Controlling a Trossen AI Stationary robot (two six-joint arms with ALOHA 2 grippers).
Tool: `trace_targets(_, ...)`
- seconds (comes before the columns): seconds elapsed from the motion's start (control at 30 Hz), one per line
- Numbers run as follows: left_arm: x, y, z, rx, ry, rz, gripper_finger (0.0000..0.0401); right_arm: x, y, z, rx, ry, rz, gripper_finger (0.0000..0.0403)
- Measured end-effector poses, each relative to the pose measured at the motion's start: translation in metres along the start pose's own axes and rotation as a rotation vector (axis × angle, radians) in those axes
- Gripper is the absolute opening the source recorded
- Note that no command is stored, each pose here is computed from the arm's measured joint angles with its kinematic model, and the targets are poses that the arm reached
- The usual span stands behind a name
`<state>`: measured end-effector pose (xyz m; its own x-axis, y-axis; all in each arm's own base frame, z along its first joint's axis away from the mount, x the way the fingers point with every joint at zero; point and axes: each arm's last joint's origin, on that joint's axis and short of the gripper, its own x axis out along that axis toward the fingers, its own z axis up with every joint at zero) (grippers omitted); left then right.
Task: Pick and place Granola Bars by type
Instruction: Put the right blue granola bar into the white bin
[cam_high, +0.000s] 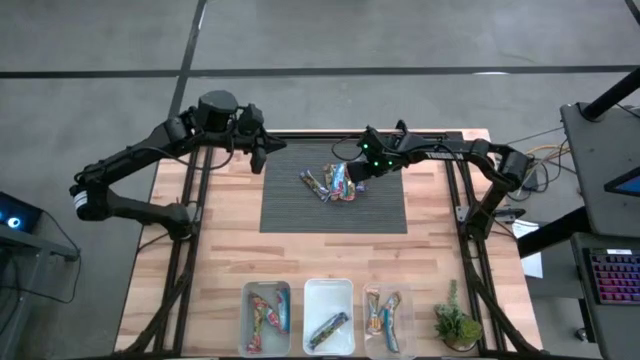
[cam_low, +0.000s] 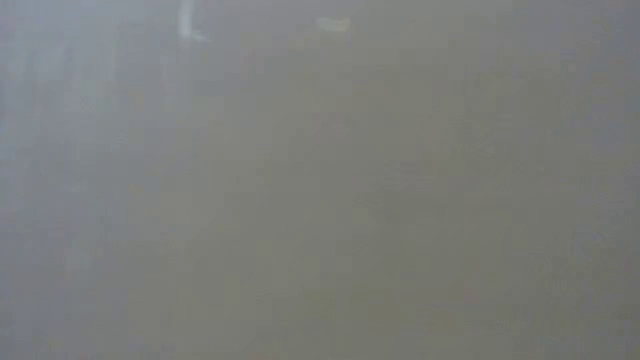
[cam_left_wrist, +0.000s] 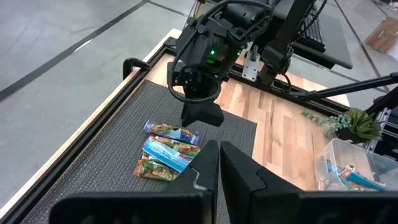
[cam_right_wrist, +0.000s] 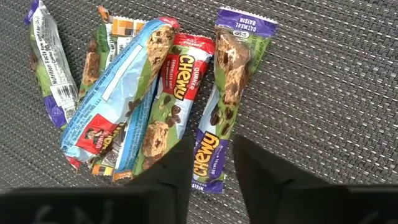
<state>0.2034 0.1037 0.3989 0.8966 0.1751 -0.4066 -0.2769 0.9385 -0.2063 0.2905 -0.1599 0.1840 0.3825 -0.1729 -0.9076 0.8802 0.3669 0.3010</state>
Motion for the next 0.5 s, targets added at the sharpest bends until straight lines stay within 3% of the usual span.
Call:
trace_targets(0.23,-0.0001,0.0005,0.0001,0.02,-0.001,0.002,0.0,-0.0001,-0.0001,-0.0001,0.0,0.001,-0.001,0.0039)
trace_targets(0.5,-0.0003,0.0023,0.002,0.058,-0.022,0.055,0.0,-0.0031,0.0006,0.0,-0.006,0.002,0.013,0.001)
